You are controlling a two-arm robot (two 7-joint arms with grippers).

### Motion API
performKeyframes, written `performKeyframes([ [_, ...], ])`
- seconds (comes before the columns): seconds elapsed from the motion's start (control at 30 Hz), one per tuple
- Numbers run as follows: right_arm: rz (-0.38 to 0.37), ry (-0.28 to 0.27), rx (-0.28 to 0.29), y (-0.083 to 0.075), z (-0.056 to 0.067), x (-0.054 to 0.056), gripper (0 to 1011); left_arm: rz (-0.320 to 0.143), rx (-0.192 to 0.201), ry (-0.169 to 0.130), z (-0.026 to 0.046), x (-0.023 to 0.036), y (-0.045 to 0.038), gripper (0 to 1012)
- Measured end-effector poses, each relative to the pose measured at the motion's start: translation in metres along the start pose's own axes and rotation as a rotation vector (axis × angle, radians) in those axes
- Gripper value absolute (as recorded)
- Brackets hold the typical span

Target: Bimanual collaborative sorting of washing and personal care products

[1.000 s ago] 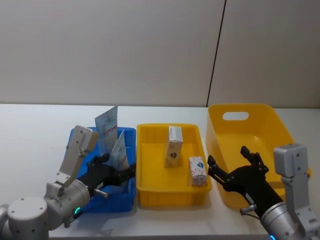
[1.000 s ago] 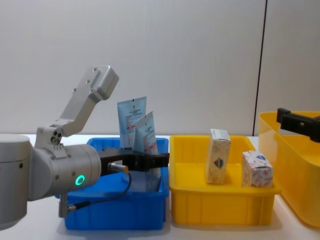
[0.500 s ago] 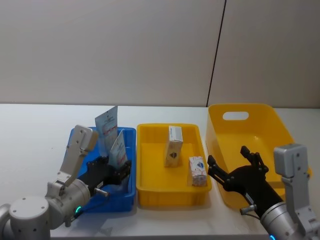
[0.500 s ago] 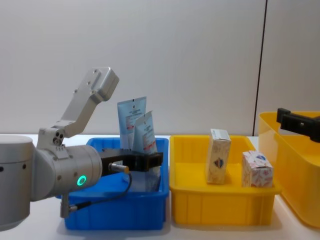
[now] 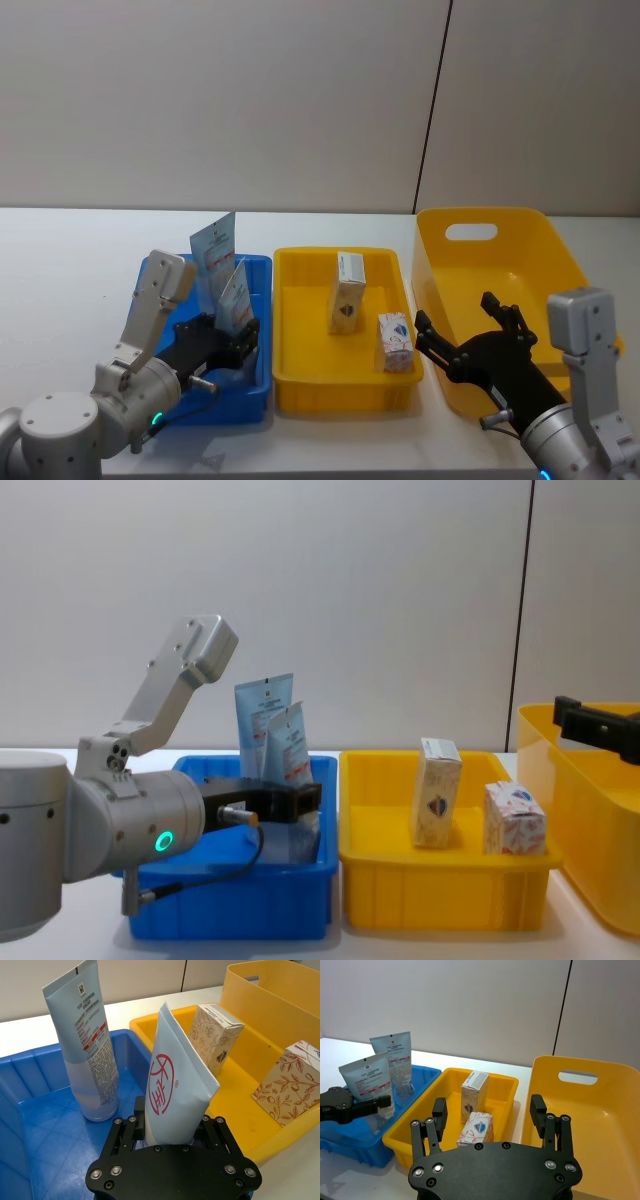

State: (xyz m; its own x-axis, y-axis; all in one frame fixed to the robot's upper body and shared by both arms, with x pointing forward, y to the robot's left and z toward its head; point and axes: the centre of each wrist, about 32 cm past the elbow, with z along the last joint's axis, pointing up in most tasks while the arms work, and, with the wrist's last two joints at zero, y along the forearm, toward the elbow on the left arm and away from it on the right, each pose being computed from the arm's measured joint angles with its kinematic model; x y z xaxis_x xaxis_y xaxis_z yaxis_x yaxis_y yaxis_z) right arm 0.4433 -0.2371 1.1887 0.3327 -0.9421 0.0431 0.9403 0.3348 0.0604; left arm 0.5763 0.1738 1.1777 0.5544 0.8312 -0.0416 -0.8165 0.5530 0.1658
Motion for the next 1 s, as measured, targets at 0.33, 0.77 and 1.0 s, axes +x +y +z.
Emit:
performKeyframes([
  [0.33,0.0,0.0,0.0,0.0,0.0,0.0,1003,-0.002,-0.029,-0.02,0.0065,0.0023,0.0066,427],
  [0.77,0.0,0.0,0.0,0.0,0.0,0.0,1003,0.01,-0.085,-0.06,0.0316,0.0101,0.0319,358],
  [1.0,0.0,0.0,0.0,0.0,0.0,0.0,1003,-0.001,-0.107,-0.075,0.0475,0.0135,0.0437,329],
])
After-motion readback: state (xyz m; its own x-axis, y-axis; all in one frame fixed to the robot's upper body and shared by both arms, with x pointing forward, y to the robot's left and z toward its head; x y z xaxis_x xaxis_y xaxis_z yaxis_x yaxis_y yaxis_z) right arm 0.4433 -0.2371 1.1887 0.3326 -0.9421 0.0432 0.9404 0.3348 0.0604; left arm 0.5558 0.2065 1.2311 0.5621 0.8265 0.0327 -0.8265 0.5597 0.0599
